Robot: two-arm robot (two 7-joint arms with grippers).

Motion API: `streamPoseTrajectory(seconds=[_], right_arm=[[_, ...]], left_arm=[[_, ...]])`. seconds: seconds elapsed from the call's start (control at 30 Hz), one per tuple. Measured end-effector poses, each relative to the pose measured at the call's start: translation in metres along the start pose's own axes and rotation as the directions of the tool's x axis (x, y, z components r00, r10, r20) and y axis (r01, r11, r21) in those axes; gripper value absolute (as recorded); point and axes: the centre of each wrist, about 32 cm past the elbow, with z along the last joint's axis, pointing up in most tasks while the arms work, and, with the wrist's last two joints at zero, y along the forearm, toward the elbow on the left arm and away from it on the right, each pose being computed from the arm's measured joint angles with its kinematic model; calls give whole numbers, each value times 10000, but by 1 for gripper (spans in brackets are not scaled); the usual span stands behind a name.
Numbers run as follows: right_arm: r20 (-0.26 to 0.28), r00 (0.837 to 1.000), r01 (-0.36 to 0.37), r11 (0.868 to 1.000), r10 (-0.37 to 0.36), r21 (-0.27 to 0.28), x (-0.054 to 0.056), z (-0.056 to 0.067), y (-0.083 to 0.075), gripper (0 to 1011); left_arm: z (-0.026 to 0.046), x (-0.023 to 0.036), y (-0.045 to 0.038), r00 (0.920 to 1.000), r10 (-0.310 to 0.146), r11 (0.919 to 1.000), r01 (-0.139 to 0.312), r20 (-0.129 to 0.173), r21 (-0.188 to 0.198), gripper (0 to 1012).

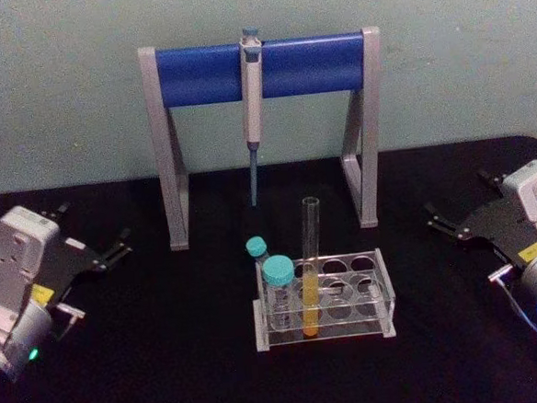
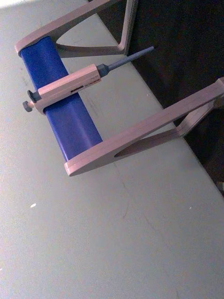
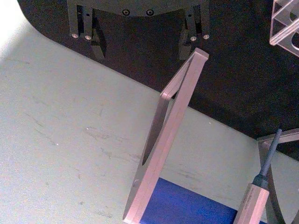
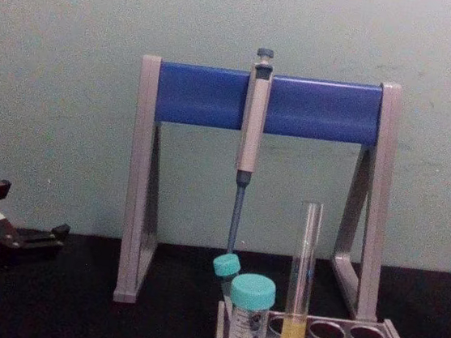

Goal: Pick up the test tube from the test tube rack, shake it, then place it back into the test tube rack.

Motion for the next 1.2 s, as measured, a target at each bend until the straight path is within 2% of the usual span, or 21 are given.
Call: streamPoseTrajectory(seconds=[1.2], right_arm=[[0, 10000, -1, 10000, 1, 0, 0, 0, 0, 1000]], left_arm=[[0, 0, 0, 10000, -1, 10000, 1, 0, 0, 1001]])
